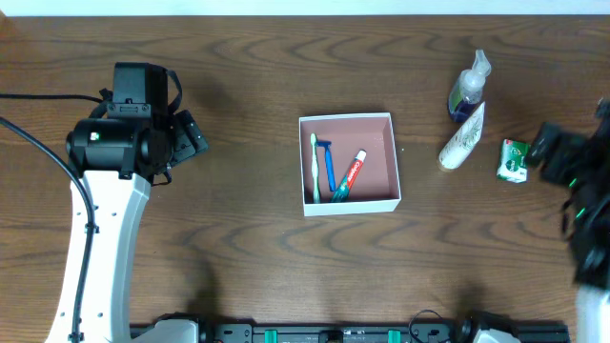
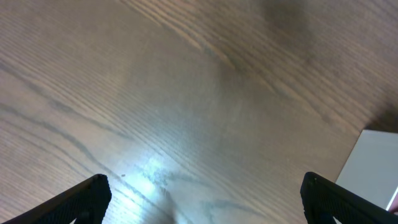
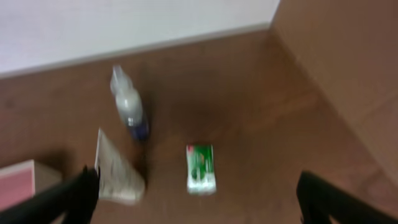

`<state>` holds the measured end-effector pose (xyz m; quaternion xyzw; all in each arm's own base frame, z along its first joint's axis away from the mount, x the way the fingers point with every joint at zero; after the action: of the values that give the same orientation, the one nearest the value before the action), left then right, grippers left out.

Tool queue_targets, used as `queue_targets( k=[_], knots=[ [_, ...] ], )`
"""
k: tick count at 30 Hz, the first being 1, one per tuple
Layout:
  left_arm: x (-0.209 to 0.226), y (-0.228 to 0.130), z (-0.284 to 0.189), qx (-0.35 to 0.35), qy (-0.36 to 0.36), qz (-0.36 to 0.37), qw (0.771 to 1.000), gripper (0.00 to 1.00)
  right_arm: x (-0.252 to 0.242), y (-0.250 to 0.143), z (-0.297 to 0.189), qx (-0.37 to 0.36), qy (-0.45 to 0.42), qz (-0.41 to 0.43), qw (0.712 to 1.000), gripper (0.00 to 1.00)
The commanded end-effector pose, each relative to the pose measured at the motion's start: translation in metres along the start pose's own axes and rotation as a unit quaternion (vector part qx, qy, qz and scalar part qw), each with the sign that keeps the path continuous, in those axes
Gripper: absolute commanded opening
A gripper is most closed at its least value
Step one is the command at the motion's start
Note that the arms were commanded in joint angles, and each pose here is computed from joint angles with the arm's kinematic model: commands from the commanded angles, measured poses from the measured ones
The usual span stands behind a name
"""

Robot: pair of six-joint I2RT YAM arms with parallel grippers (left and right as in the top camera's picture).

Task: Pack container
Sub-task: 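Move the right gripper over the green Dettol soap box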

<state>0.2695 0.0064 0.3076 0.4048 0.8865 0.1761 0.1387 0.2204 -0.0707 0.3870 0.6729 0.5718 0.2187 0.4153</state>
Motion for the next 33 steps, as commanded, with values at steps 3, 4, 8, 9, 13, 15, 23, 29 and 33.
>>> queue_targets(
  k=[3,4,8,9,13,15,23,29,33],
  knots=[
    [0.001,0.001,0.001,0.000,0.005,-0.009,1.000,0.98,-0.034,0.044,0.020,0.059,0.023,0.008,0.998,0.99],
    [0.001,0.001,0.001,0.000,0.005,-0.010,1.000,0.98,-0.038,0.045,0.027,0.077,0.024,0.014,0.997,0.99],
    [0.001,0.001,0.001,0.000,0.005,-0.010,1.000,0.98,-0.040,0.033,0.057,0.147,0.035,0.020,0.988,0.99],
    [0.001,0.001,0.001,0.000,0.005,-0.009,1.000,0.98,-0.040,0.029,0.067,0.162,0.036,0.021,0.986,0.99],
    [0.001,0.001,0.001,0.000,0.005,-0.010,1.000,0.98,-0.038,0.009,0.111,0.225,0.047,0.023,0.973,0.99],
    [0.001,0.001,0.001,0.000,0.005,-0.010,1.000,0.98,-0.039,-0.003,0.135,0.259,0.039,0.020,0.965,0.99],
    [0.001,0.001,0.001,0.000,0.005,-0.009,1.000,0.98,-0.044,-0.046,0.214,0.365,0.001,-0.002,0.931,0.99],
    [0.001,0.001,0.001,0.000,0.005,-0.010,1.000,0.98,-0.029,-0.075,0.250,0.415,0.036,-0.004,0.909,0.99],
    [0.001,0.001,0.001,0.000,0.005,-0.010,1.000,0.98,-0.013,-0.080,0.260,0.425,0.050,-0.018,0.904,0.99]
  ],
)
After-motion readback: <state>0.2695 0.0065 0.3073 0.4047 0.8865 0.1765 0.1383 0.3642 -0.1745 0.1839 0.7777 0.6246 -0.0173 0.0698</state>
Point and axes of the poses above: each gripper's point midway between its finger pads, its own z axis out along the fingers, its own x axis along the line the jaws close on, y = z × x, the point moved 9 cm from there along -z, back along the fingers, and after that the axes turned 11 degrees about -z, right-handed, at the moved point
